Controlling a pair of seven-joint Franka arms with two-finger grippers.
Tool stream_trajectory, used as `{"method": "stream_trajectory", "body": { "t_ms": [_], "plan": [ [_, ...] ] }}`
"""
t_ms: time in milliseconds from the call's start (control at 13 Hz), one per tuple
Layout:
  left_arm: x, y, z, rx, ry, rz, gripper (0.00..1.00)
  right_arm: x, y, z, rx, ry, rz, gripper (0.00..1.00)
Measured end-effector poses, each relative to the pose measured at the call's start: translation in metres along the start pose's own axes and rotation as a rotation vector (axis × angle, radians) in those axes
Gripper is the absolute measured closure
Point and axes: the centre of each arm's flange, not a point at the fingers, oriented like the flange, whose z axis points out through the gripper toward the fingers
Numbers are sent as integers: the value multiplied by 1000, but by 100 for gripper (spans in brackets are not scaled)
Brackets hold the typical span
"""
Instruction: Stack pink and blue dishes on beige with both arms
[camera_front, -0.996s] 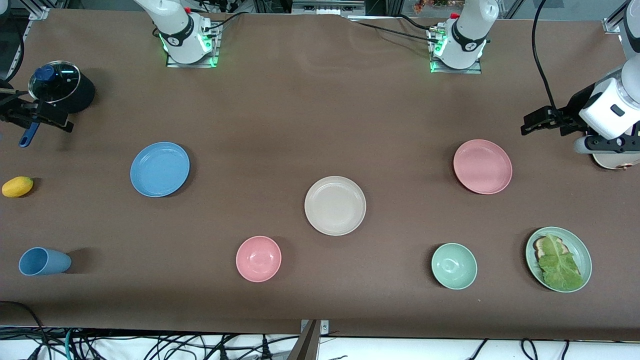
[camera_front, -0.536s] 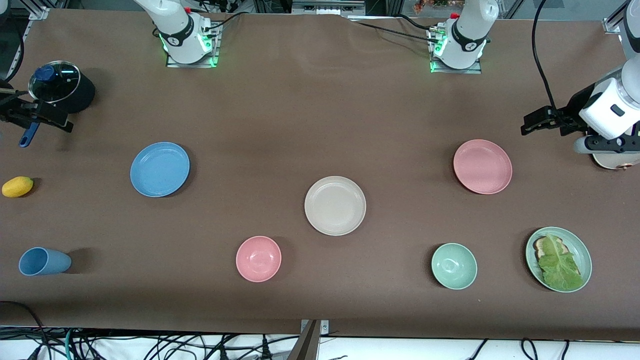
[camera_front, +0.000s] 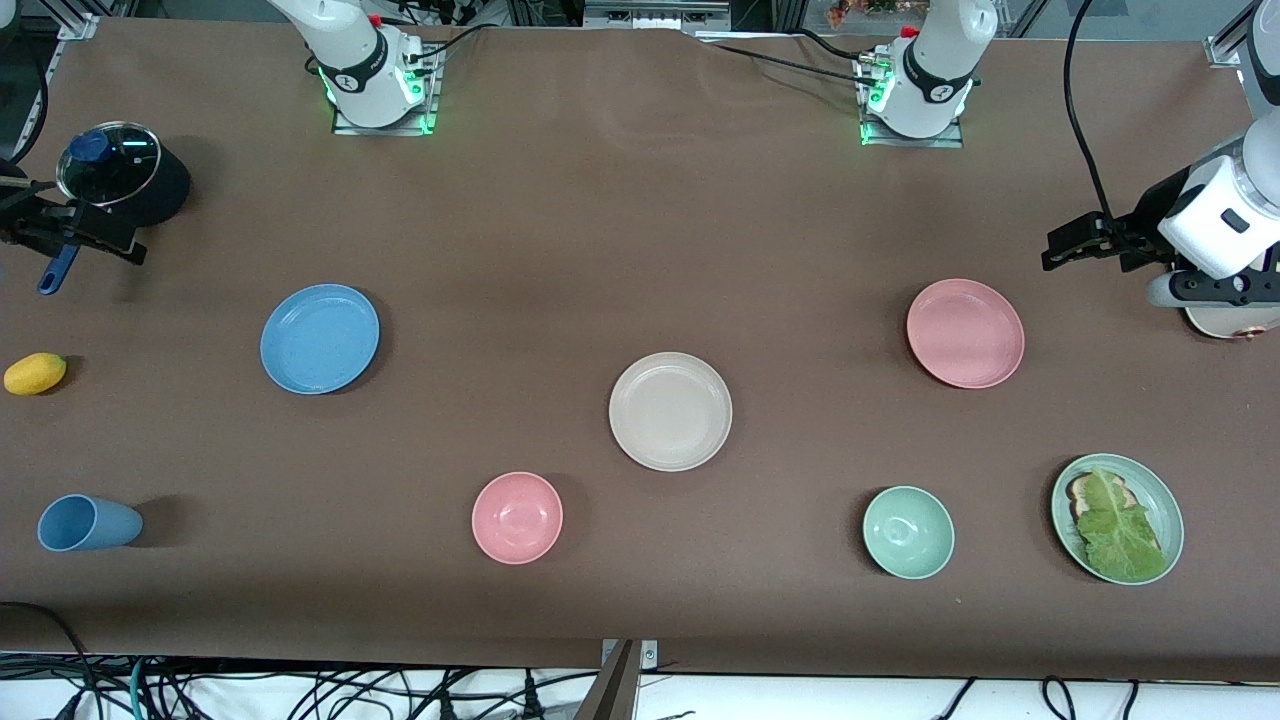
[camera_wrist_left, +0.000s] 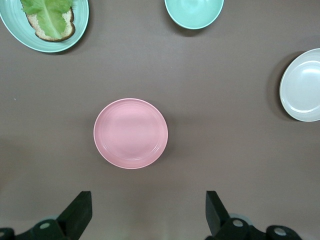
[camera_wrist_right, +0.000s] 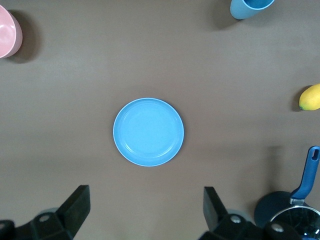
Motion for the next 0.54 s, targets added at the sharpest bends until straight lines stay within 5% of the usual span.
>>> {"method": "stream_trajectory", "body": {
  "t_ms": [307, 536],
  "plan": [
    [4, -16, 5, -3, -10, -31, 0, 0, 0, 0, 0, 0, 0, 0],
    [24, -54, 45, -7, -85, -98, 0, 0, 0, 0, 0, 0, 0, 0]
  ]
}}
